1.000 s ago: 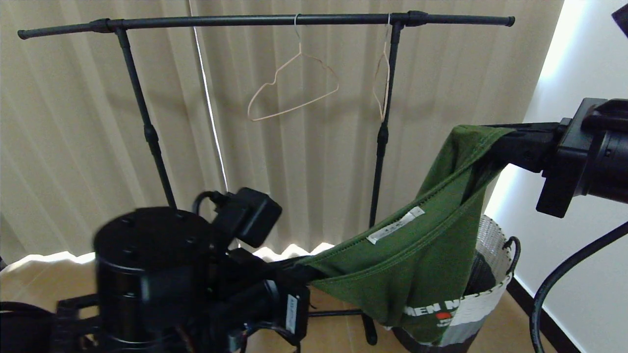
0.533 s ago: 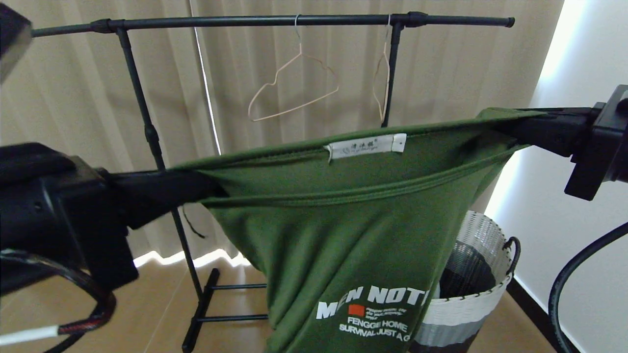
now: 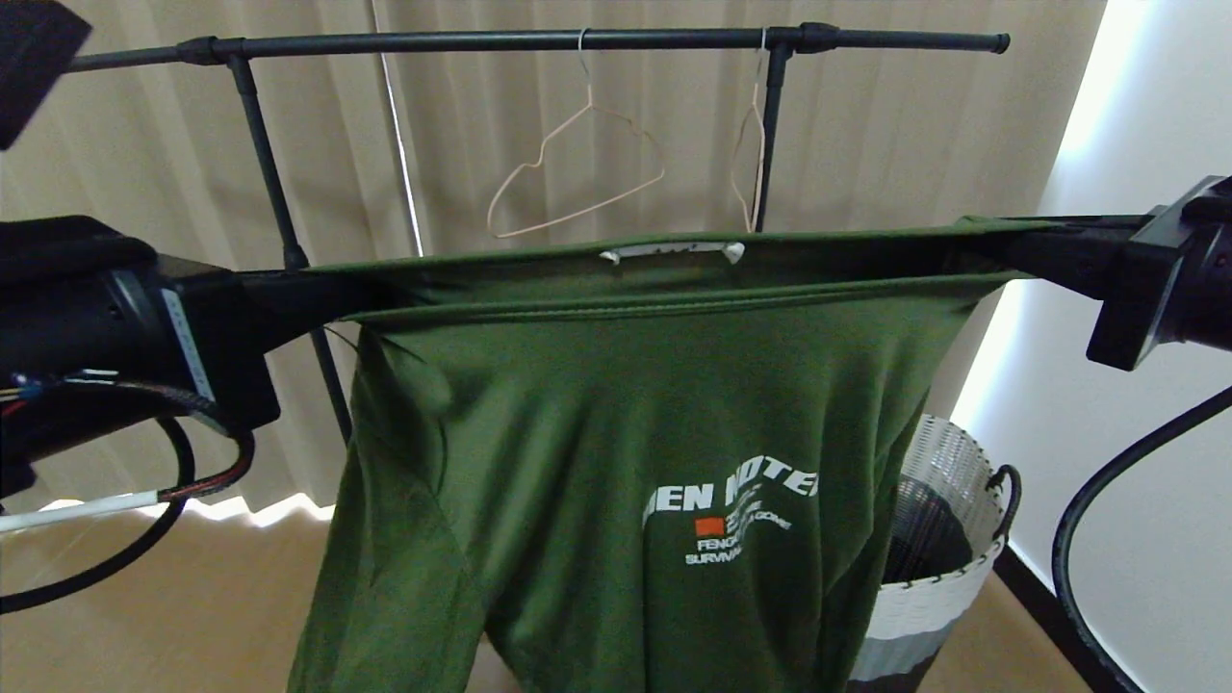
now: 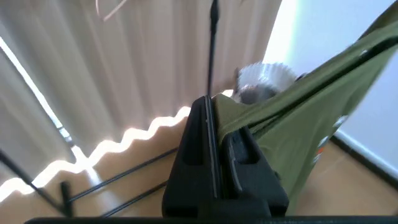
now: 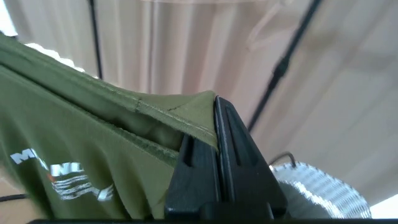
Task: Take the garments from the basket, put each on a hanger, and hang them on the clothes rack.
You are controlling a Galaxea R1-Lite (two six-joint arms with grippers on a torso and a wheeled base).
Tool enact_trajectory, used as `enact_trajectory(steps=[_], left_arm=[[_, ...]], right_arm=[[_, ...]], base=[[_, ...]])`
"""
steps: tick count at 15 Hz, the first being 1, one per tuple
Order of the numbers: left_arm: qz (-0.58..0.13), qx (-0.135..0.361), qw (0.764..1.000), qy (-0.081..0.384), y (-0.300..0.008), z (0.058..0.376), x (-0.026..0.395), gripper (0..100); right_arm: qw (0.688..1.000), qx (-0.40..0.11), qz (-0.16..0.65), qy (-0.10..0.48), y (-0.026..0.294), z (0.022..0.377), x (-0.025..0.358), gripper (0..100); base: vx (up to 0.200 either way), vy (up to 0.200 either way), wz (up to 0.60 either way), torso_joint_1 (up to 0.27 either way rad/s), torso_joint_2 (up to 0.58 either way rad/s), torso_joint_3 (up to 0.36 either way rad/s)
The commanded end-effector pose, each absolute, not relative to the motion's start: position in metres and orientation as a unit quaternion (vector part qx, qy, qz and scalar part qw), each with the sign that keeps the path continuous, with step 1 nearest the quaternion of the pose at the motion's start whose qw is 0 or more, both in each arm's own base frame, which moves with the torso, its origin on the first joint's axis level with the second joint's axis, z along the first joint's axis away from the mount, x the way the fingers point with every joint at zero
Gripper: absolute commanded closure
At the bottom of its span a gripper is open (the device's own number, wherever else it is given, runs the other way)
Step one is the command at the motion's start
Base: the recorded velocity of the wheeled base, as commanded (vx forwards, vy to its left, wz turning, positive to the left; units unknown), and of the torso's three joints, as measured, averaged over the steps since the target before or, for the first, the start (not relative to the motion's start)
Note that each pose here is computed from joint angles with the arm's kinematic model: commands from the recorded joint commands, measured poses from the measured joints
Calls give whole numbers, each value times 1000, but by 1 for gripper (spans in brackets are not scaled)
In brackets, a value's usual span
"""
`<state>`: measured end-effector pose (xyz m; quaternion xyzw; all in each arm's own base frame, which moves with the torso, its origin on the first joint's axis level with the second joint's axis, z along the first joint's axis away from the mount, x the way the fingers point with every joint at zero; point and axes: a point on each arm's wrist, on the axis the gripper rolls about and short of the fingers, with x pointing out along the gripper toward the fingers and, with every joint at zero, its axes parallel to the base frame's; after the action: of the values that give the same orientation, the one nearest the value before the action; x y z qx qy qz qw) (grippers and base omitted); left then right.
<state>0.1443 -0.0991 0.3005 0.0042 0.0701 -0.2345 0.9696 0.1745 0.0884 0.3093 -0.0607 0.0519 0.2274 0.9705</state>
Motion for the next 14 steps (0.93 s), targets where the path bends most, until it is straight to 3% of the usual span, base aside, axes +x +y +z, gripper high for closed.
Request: enact_trajectory(steps=[1,3,6,14], left_arm=[[-227,8,971,74,-106,296,156,100],[-232,8,972,26,-117,311,171,100],[-239,10,971,8,-130,323,184,100],[-252,13,967,19,-145,313,192,100]], right_arm=[[973,-61,215,56,86,306,178,100],[975,-56,214,27,88,307,182,100],[975,-49,216,-1,95,309,197,100],[975,-49,218,-2,101,304,205,100]], base=[[0,0,0,0,0,0],[0,0,0,0,0,0],[0,0,0,0,0,0],[0,0,0,0,0,0]])
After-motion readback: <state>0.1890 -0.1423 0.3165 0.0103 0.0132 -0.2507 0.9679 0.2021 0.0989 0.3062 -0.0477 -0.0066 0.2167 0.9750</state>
